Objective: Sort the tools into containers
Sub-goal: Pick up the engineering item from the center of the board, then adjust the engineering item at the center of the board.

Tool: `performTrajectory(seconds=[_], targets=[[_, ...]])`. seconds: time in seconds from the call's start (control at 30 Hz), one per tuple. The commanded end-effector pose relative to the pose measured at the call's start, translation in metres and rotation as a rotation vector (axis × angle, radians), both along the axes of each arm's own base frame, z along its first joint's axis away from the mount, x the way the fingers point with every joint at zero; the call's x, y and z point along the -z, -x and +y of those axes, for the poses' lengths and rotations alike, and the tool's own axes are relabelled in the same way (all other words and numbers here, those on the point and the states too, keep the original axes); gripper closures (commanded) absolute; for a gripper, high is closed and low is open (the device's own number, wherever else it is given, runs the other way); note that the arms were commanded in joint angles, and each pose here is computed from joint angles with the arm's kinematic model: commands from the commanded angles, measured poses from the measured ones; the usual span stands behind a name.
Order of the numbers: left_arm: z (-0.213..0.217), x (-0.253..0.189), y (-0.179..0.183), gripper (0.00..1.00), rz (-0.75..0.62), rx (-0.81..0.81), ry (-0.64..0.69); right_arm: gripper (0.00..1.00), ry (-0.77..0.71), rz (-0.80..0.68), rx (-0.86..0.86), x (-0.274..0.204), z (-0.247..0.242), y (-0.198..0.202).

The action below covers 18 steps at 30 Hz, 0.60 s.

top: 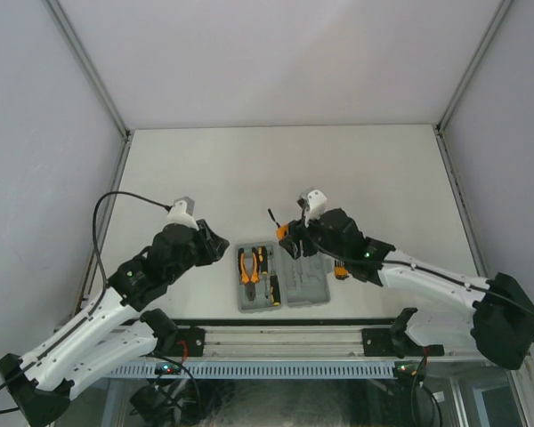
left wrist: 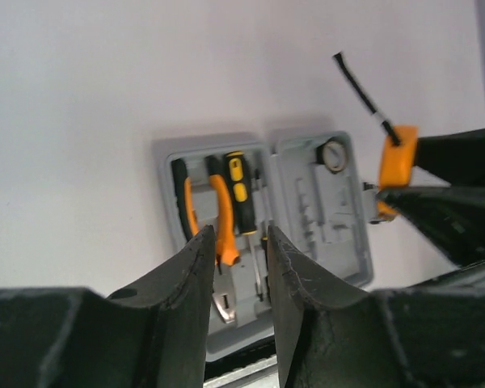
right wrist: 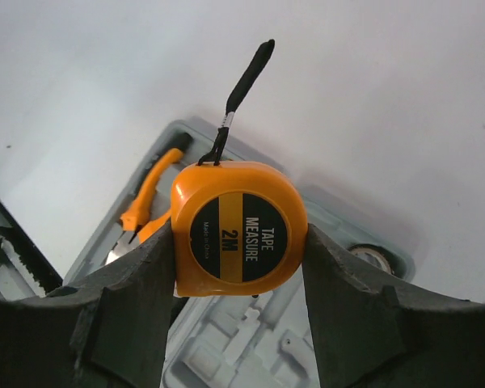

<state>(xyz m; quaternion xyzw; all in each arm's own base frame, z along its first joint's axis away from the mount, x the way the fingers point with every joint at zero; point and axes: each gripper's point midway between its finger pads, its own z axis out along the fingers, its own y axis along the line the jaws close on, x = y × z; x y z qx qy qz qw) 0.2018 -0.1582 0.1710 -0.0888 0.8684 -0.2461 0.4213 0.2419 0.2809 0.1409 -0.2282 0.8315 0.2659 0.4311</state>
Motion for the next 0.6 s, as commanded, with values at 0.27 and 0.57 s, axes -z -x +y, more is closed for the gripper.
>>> performTrajectory(seconds=[0.27, 0.57], targets=[[-0.040, -0.092, 0.001, 0.50, -0.213, 0.269, 0.092, 1.00, -0.098, -0.475, -0.258, -0.067, 0.017, 0.030], [-0.069, -0.108, 0.011, 0.46, -0.234, 0.427, 0.121, 1.00, 0.090, -0.611, -0.567, -0.044, 0.026, 0.063]])
